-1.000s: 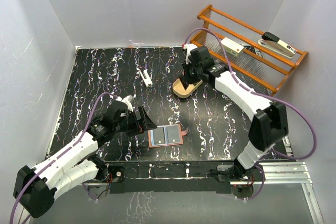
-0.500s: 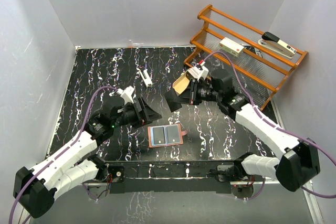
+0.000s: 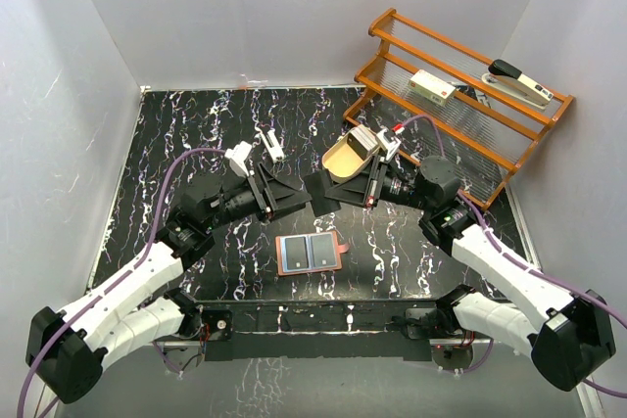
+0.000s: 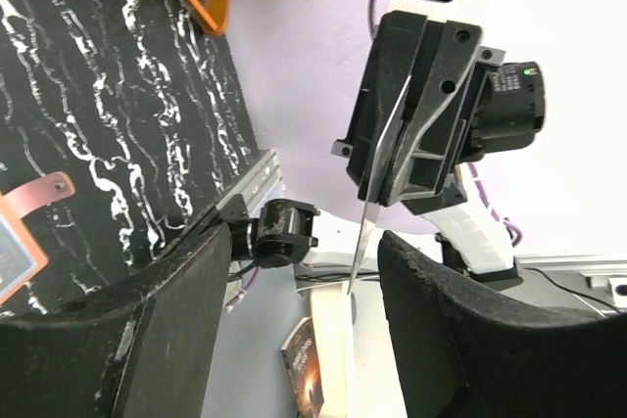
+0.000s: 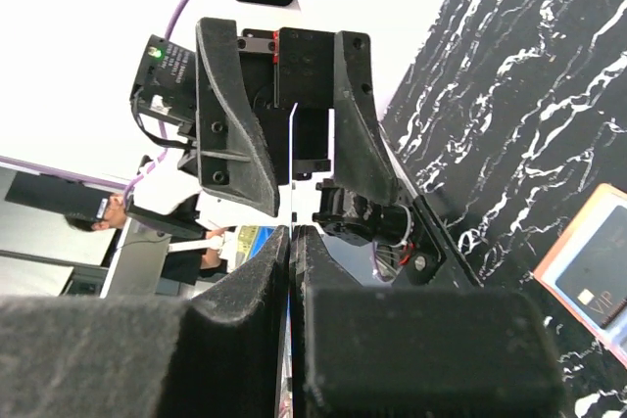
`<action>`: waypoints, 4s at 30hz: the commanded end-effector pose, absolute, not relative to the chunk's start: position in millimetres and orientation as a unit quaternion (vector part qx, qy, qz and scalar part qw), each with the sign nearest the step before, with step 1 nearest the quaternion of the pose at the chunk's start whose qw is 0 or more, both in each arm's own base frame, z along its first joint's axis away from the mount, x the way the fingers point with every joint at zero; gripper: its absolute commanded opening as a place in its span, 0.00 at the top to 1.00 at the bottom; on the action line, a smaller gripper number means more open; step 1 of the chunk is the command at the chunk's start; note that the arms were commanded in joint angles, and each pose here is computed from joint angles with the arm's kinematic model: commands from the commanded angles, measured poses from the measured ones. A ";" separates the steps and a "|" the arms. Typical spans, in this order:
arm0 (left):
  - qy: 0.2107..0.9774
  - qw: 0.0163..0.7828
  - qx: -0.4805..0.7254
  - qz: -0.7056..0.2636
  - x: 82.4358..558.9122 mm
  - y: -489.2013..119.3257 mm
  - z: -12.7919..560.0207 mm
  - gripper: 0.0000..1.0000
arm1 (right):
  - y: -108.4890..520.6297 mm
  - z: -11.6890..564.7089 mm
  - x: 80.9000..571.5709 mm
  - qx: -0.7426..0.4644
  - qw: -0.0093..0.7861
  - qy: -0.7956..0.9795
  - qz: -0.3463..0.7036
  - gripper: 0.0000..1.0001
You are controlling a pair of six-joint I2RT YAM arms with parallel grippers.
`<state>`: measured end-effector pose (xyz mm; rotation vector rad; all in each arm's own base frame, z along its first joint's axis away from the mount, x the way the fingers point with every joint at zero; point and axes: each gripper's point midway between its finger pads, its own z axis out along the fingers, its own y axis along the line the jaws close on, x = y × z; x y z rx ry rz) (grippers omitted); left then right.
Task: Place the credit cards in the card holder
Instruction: Insert the credit card into the card holder.
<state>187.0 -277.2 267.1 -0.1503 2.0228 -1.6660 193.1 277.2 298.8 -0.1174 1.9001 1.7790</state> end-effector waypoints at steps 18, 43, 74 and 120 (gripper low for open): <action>0.711 0.246 -0.065 -0.655 181.8 -279.0 286.5 1.00 | 290.3 287.6 181.1 -0.038 0.234 0.686 0.688 0.98; 0.884 0.181 -0.096 -0.419 167.4 -236.0 120.4 1.00 | 248.0 177.8 222.7 -0.007 0.281 0.866 0.415 0.64; 0.907 0.097 -0.068 -0.405 172.6 -251.6 61.4 1.00 | 270.0 67.3 221.2 -0.080 0.216 0.924 0.304 0.71; 0.905 0.071 -0.059 -0.414 177.8 -258.0 46.7 1.00 | 264.2 33.6 221.3 -0.087 0.199 0.943 0.254 0.75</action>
